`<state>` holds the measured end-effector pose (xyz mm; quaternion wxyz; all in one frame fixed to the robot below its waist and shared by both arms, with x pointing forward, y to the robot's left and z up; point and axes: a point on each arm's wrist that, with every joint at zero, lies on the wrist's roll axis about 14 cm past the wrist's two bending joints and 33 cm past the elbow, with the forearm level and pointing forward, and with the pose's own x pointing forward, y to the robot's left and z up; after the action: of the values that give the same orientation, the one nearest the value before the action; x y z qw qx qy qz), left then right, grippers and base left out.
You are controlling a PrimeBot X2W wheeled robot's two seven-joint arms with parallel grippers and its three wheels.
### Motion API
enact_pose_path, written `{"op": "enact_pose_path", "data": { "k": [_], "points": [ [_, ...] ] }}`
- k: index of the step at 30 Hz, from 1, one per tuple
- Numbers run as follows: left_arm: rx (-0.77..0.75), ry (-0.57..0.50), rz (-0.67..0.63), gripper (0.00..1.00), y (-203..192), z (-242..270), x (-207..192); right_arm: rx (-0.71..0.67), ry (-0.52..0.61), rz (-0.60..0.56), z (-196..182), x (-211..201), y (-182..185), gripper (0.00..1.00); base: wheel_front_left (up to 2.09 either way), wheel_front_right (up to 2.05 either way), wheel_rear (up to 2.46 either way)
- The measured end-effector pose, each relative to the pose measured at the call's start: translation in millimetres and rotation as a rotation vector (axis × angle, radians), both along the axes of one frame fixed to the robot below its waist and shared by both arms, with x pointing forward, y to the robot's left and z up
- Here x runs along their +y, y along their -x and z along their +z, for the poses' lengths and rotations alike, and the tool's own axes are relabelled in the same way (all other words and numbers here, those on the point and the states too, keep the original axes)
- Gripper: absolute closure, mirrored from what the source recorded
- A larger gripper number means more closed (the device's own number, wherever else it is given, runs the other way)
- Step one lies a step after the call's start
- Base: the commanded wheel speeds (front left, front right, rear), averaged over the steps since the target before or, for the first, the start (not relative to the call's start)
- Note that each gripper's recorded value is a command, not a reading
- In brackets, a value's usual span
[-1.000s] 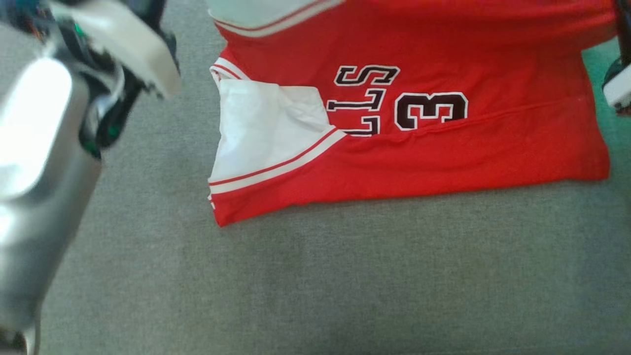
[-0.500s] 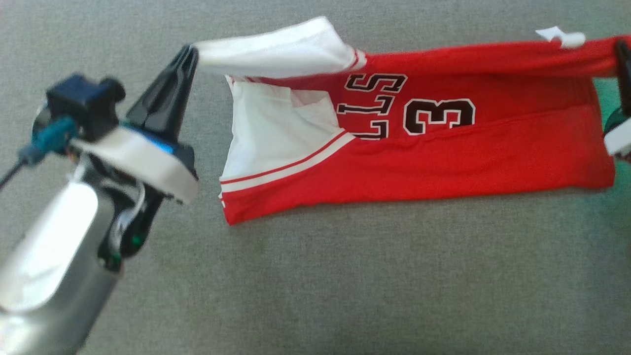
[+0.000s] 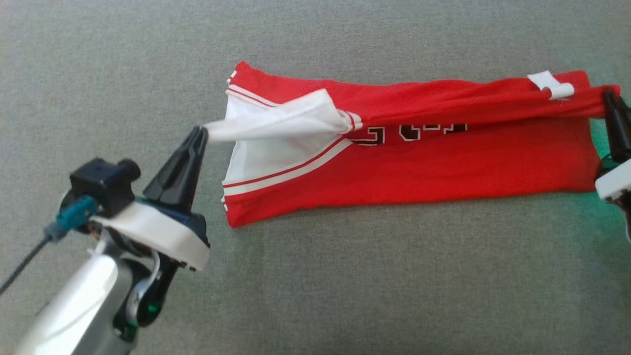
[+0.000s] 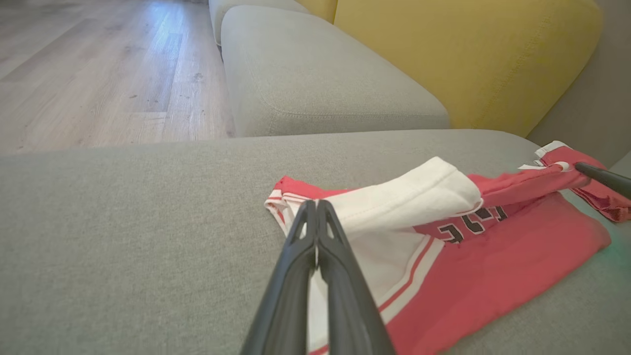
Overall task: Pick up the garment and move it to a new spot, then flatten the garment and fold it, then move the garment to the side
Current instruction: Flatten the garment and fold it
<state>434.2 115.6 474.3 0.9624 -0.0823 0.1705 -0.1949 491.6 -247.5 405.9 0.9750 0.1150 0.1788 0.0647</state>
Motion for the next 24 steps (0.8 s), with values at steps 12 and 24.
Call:
{"op": "enact_pose_path", "data": {
  "k": [12,24],
  "points": [
    [0.042,0.009,0.015,0.98,13,-20,-2,0.017,0.001,0.010,-8,4,15,0.38,0.00,0.00,0.00],
    [0.044,0.012,0.066,0.00,36,-31,-5,0.056,-0.002,-0.054,-11,-14,54,0.00,0.00,0.00,0.00]
  ]
}}
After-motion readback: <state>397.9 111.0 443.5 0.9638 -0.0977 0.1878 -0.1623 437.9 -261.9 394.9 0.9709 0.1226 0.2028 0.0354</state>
